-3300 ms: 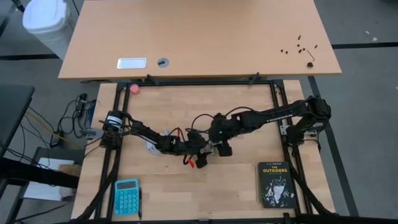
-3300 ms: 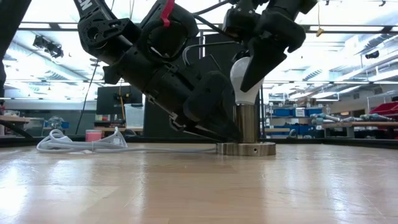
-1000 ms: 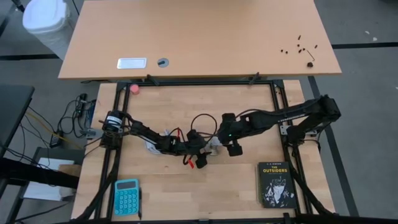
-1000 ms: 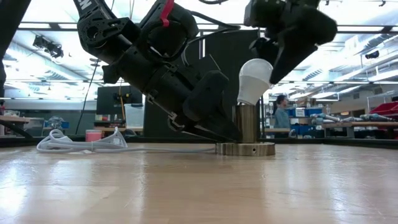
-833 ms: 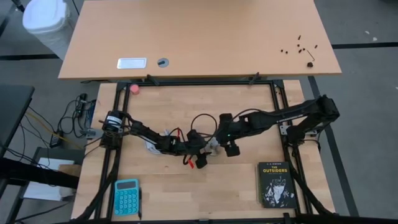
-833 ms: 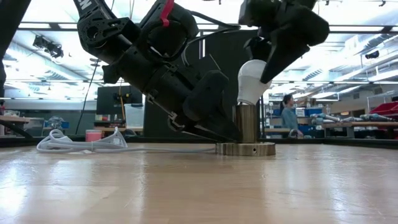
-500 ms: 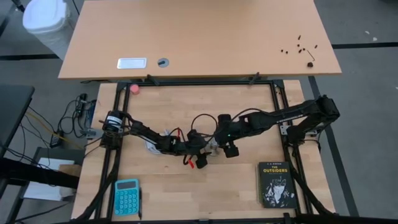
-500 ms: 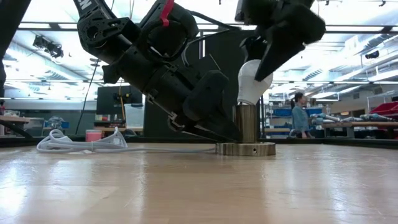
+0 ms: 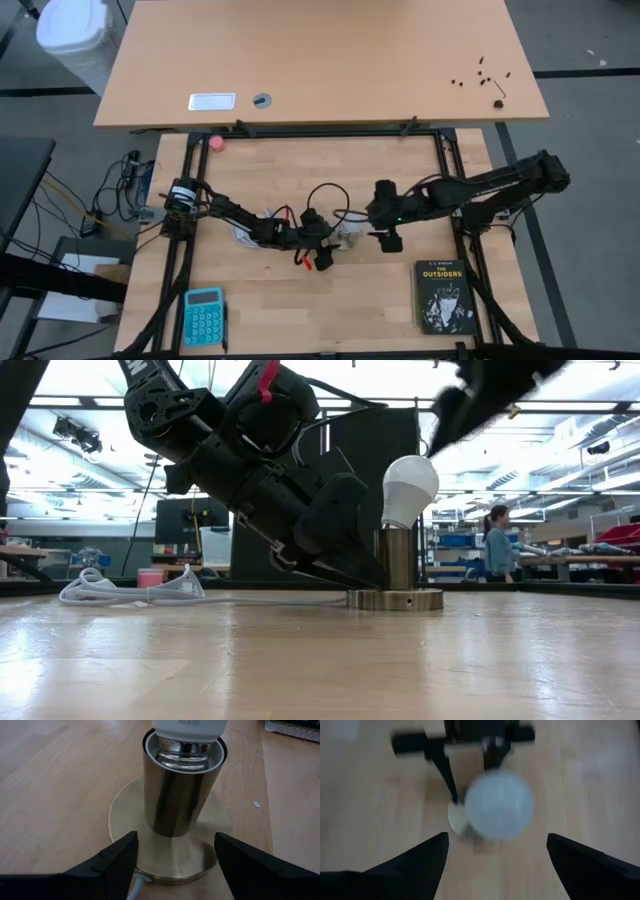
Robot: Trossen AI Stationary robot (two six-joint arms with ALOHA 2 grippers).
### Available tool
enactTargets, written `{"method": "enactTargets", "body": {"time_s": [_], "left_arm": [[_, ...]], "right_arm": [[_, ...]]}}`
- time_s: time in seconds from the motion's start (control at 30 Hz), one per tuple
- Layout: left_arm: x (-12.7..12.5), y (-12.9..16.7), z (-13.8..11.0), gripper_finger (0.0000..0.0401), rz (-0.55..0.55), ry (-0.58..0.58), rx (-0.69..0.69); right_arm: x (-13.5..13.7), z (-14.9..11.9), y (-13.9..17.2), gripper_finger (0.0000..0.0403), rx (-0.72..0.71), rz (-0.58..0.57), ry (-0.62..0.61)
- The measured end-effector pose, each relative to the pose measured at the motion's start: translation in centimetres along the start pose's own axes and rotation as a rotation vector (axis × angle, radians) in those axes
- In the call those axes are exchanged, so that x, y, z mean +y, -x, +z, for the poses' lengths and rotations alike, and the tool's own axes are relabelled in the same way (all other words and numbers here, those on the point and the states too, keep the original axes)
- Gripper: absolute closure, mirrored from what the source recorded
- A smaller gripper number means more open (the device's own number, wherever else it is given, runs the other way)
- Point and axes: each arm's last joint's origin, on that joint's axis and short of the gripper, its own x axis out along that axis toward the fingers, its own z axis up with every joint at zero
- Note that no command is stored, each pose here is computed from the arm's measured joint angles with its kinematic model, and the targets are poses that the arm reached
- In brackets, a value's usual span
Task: Screw lightbulb
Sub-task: Insert the white lightbulb into the silver lamp
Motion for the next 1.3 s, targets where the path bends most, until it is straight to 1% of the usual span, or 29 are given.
{"method": "enactTargets", "body": {"time_s": [0.07, 0.2, 0.37, 0.43, 0.53, 0.63, 0.77, 0.9, 1.07, 1.3], "left_arm": [[0.0, 0.0, 0.0, 0.013, 0.0, 0.0, 0.001], [0.0, 0.0, 0.0, 0.013, -0.003, 0.003, 0.001], [-0.1, 0.0, 0.0, 0.013, -0.009, 0.003, 0.002], [-0.1, 0.0, 0.0, 0.013, -0.011, 0.001, 0.001], [-0.1, 0.0, 0.0, 0.013, -0.016, 0.001, 0.001], [-0.1, 0.0, 0.0, 0.013, -0.017, 0.001, 0.001], [-0.1, 0.0, 0.0, 0.013, -0.031, -0.003, 0.005], [-0.1, 0.0, 0.0, 0.013, -0.037, -0.003, 0.006], [-0.2, 0.0, 0.0, 0.013, -0.05, 0.0, 0.005], [-0.2, 0.0, 0.0, 0.013, -0.066, 0.024, 0.009]], "right_arm": [[0.1, -2.0, -0.7, 0.0055, -0.009, -0.002, -0.011], [-0.6, -5.3, -1.8, 0.0055, -0.1, -0.009, -0.042], [-1.4, -8.2, -2.5, 0.0058, -0.273, 0.093, 0.004], [-2.0, -9.1, -3.1, 0.0062, -0.338, 0.127, 0.001], [-3.2, -10.5, -4.3, 0.0075, -0.361, 0.159, -0.028], [-4.0, -11.6, -5.4, 0.0091, -0.39, 0.206, -0.026], [-4.7, -11.8, -6.6, 0.0106, -0.491, 0.246, 0.006], [-5.3, -11.9, -8.1, 0.0113, -0.531, 0.294, 0.026], [-6.0, -11.9, -10.2, 0.0114, -0.573, 0.357, 0.04], [-6.3, -11.4, -11.9, 0.0112, -0.674, 0.426, 0.041]]}}
